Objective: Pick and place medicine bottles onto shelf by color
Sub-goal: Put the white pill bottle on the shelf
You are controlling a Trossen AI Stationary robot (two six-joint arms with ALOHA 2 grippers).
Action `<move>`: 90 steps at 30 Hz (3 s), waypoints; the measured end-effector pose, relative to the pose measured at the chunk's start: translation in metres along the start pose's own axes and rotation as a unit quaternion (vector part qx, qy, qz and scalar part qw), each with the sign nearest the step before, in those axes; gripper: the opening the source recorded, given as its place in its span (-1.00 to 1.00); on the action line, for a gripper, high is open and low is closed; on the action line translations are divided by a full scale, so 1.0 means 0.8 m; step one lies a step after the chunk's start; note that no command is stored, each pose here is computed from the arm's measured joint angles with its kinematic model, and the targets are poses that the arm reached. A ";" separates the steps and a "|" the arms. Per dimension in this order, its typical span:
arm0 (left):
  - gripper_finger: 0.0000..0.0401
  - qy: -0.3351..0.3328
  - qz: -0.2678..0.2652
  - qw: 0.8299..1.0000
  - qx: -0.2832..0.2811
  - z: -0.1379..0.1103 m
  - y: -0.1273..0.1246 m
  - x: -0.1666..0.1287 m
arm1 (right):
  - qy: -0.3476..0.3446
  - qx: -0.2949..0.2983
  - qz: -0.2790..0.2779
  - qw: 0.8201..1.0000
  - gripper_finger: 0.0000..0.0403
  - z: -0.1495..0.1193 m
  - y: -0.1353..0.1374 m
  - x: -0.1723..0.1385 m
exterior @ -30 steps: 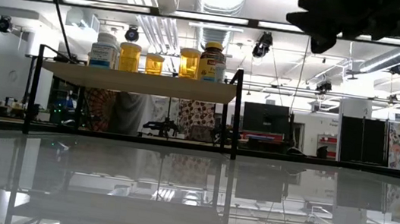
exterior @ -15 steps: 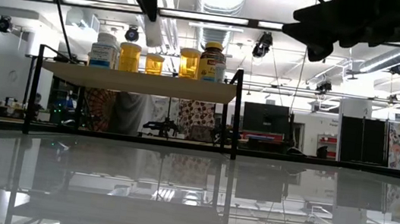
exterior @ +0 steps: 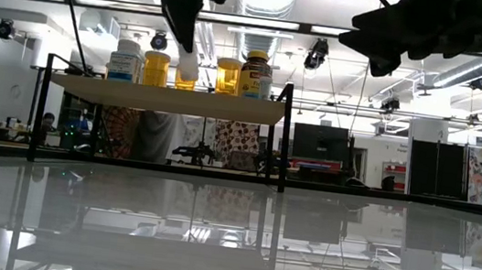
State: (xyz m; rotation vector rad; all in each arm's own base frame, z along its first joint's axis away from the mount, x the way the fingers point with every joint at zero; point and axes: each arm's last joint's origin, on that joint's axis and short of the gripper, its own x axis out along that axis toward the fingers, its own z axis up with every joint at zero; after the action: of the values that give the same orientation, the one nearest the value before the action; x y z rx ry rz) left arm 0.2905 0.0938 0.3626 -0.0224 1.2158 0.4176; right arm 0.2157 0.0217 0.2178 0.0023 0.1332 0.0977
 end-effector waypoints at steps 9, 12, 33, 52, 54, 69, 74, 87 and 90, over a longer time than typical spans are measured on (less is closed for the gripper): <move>-0.42 0.004 0.000 1.000 -0.001 -0.002 -0.002 0.015 | 0.000 0.001 0.000 1.000 -0.08 0.000 0.000 0.000; -0.42 -0.005 0.001 1.000 -0.003 0.000 -0.002 0.015 | -0.001 0.001 0.000 1.000 -0.08 0.000 0.000 0.000; -0.23 -0.008 0.007 1.000 -0.014 -0.001 -0.003 0.031 | -0.001 0.009 0.000 1.000 -0.08 0.000 0.000 0.000; 0.05 -0.016 0.004 0.998 0.055 -0.003 -0.009 0.057 | 0.005 0.009 0.000 1.000 -0.08 -0.001 0.000 0.000; 0.11 -0.011 0.006 0.998 0.056 -0.005 -0.010 0.062 | 0.010 0.009 0.000 1.000 -0.08 -0.002 0.000 0.000; -0.32 0.008 0.004 0.999 0.051 -0.014 -0.016 0.077 | 0.013 0.009 0.000 1.000 -0.08 -0.003 0.000 0.000; -0.39 -0.017 0.002 0.998 0.058 -0.007 -0.023 0.063 | 0.013 0.009 0.000 1.000 -0.08 -0.003 0.000 0.000; -0.37 -0.156 -0.074 0.976 0.132 -0.027 -0.165 0.000 | -0.031 0.012 0.002 0.999 -0.08 0.000 0.000 0.016; -0.36 -0.195 -0.067 0.969 0.134 -0.029 -0.197 0.001 | -0.040 -0.020 0.021 0.999 -0.08 -0.001 0.003 0.033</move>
State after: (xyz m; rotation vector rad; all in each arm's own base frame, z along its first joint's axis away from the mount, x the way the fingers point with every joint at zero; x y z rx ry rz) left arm 0.3204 -0.0567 0.3210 0.2022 0.8664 0.1266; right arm 0.2417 0.0268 0.2134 -0.0303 0.0508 0.1412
